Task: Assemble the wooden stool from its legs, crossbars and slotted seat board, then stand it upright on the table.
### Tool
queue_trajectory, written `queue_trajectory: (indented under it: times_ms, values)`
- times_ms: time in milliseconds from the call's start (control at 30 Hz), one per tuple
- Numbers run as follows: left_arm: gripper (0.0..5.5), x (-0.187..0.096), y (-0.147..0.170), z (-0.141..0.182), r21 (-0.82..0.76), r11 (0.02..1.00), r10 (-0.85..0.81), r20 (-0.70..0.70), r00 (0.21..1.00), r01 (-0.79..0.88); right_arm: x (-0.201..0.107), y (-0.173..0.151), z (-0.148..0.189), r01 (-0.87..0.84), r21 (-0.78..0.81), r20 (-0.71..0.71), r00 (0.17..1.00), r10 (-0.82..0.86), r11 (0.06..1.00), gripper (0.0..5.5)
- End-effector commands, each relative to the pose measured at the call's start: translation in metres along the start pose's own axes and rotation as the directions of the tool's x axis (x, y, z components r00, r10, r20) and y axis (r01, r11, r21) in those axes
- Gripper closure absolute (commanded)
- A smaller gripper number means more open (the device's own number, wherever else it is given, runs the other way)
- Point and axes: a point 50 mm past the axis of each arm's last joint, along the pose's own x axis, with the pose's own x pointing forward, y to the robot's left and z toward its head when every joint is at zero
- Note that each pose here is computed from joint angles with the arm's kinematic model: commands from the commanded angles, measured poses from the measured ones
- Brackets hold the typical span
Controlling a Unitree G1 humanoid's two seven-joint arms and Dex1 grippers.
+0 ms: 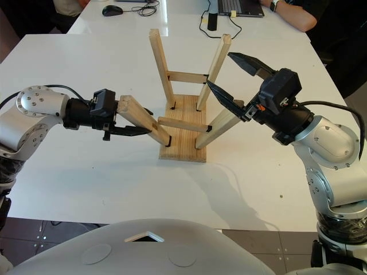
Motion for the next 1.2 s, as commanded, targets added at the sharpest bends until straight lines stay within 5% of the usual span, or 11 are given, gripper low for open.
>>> queue_trajectory:
  times_ms: [33,400,767,1000,1200]
  values:
    - [3.48,0.014,-0.026,-0.091,-0.308,0.951,-0.091,-0.369,0.925,-0.029,-0.009,0.016,-0.059,-0.034,0.153,-0.291,0.953,0.078,0.988,2.55]
    - [3.48,0.024,-0.015,-0.095,-0.426,0.901,-0.057,-0.309,0.949,-0.084,0.005,0.019,-0.06,-0.119,0.084,-0.293,0.946,0.139,0.989,2.55]
    - [3.48,0.036,-0.016,-0.094,-0.423,0.906,-0.104,-0.302,0.948,-0.035,0.055,0.011,-0.026,-0.243,-0.004,-0.177,0.955,0.238,0.97,2.55]
    - [3.48,0.038,-0.018,-0.094,-0.423,0.906,-0.109,-0.299,0.948,-0.03,0.101,-0.003,-0.021,-0.298,-0.332,-0.344,0.922,0.179,0.895,2.55]
    - [3.48,0.041,-0.017,-0.092,-0.411,0.911,-0.097,-0.3,0.949,-0.037,0.132,-0.015,-0.036,-0.366,-0.431,-0.453,0.878,0.153,0.825,2.55]
